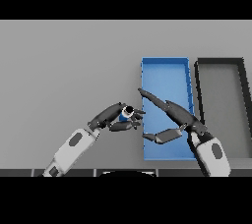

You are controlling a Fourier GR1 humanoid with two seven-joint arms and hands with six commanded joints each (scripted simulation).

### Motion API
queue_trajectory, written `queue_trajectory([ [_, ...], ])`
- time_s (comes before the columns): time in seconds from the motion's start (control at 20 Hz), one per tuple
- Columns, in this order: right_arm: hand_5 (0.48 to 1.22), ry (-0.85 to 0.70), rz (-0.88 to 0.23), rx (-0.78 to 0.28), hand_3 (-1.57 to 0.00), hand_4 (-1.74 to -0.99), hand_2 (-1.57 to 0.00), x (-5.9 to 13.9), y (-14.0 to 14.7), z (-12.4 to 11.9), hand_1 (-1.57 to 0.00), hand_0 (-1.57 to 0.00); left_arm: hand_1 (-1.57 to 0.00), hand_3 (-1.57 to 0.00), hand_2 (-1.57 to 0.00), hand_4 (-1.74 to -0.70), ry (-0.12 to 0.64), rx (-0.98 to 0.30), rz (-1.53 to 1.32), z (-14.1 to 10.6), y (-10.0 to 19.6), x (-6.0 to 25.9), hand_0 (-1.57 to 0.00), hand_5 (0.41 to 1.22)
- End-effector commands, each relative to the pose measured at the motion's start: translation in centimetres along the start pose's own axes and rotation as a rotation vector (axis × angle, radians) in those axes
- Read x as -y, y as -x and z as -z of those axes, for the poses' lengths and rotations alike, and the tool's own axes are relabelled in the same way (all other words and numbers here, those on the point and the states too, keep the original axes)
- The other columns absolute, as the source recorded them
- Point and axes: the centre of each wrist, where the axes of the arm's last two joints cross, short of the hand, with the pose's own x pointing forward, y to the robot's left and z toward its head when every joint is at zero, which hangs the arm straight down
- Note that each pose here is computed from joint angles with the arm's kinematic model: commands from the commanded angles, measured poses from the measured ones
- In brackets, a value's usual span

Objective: Pick up the blue pipe and place it into the blue bin.

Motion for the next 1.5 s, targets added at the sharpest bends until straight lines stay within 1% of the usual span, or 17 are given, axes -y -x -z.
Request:
queue_trajectory([
  [0.0,0.532,-0.029,-0.028,-0.001,0.00,-1.303,0.00,0.0,-0.3,0.7,0.00,0.00,-1.57,-1.44,-1.57,-1.73,0.000,0.002,0.001,0.1,-0.1,-0.1,-1.57,1.221],
  [0.25,0.531,-0.154,-0.036,0.009,0.00,-1.260,0.00,-0.9,-0.6,4.7,0.00,0.00,-1.57,-1.47,-1.57,-1.73,0.017,0.019,-0.016,0.1,0.5,0.2,-1.57,1.221],
  [0.45,0.520,-0.203,-0.039,-0.009,0.00,-1.226,0.00,-1.2,-0.3,6.6,0.00,0.00,-1.57,-1.51,-1.57,-1.73,0.034,0.027,-0.036,0.4,0.6,-0.2,-1.57,1.221],
  [0.65,0.511,-0.245,-0.026,-0.011,0.00,-1.225,-0.02,-1.7,-0.4,8.8,0.00,0.00,-1.57,-1.50,-1.57,-1.73,0.035,0.028,-0.046,0.6,0.3,-0.6,-1.57,1.221],
  [0.7,0.512,-0.257,-0.027,-0.009,0.00,-1.231,-0.04,-1.9,-0.2,9.1,-0.01,0.00,-1.57,-1.45,-1.57,-1.72,0.045,0.027,-0.051,0.5,0.1,-0.5,-1.57,1.221],
  [0.75,0.516,-0.269,-0.025,-0.015,-0.01,-1.241,-0.07,-1.9,-0.2,9.7,-0.04,-0.01,-1.57,-1.47,-1.57,-1.72,0.051,0.029,-0.067,0.5,0.1,-0.6,-1.57,1.221],
  [0.8,0.519,-0.281,-0.029,-0.013,-0.04,-1.268,-0.11,-1.7,-0.3,9.9,-0.08,-0.05,-1.57,-1.40,-1.57,-1.72,0.059,0.023,-0.067,0.3,0.4,-0.5,-1.57,1.221],
  [0.85,0.523,-0.296,-0.029,-0.010,-0.11,-1.308,-0.19,-1.7,-0.3,10.2,-0.17,-0.14,-1.39,-1.15,-1.37,-1.63,0.058,0.058,-0.029,0.0,0.3,-0.7,-1.50,1.221],
  [0.9,0.528,-0.303,-0.037,-0.025,-0.23,-1.352,-0.33,-1.6,-0.3,10.6,-0.31,-0.28,-1.12,-0.92,-1.09,-1.61,0.062,-0.009,0.045,0.1,0.1,-0.7,-1.24,1.221],
  [0.95,0.538,-0.316,-0.039,-0.031,-0.37,-1.390,-0.50,-1.9,-0.3,11.0,-0.50,-0.48,-0.90,-0.74,-0.87,-1.59,0.067,-0.040,0.101,0.1,-0.1,-0.6,-0.99,1.221],
  [1.0,0.551,-0.337,-0.038,-0.019,-0.56,-1.453,-0.71,-2.3,-0.4,11.4,-0.71,-0.70,-0.83,-0.67,-0.80,-1.61,0.052,-0.030,0.111,-0.1,-0.1,-0.6,-0.88,1.221],
  [1.05,0.573,-0.355,-0.020,-0.011,-0.70,-1.503,-0.89,-2.6,-0.4,11.5,-0.89,-0.87,-0.87,-0.66,-0.85,-1.64,0.045,-0.017,0.105,-0.2,0.0,-0.5,-0.89,1.221],
  [1.1,0.604,-0.364,0.013,-0.014,-0.83,-1.541,-1.02,-2.5,-0.3,11.6,-1.02,-1.01,-1.01,-0.62,-0.99,-1.66,0.033,0.007,0.069,-0.2,0.3,-0.2,-1.03,1.192],
  [1.2,0.706,-0.355,0.043,-0.025,-1.10,-1.492,-1.22,-2.7,0.0,11.4,-1.22,-1.21,-1.21,-0.52,-1.20,-1.69,0.027,0.054,-0.010,-0.1,0.1,0.0,-1.22,1.203],
  [1.25,0.809,-0.340,0.062,0.009,-1.19,-1.475,-1.29,-3.1,0.3,11.4,-1.29,-1.28,-1.28,-0.53,-1.27,-1.70,0.029,0.060,-0.032,0.0,0.0,-0.1,-1.29,1.206],
  [1.35,0.957,-0.318,0.037,0.020,-1.33,-1.458,-1.39,-3.1,0.2,11.6,-1.39,-1.39,-1.39,-0.55,-1.38,-1.71,0.025,0.060,-0.037,-0.1,0.0,0.1,-1.39,1.212],
  [1.45,1.052,-0.316,0.000,0.045,-1.42,-1.459,-1.46,-3.3,0.3,11.4,-1.46,-1.45,-1.45,-0.59,-1.45,-1.72,0.010,0.054,-0.019,0.0,0.0,-0.3,-1.46,1.215],
])
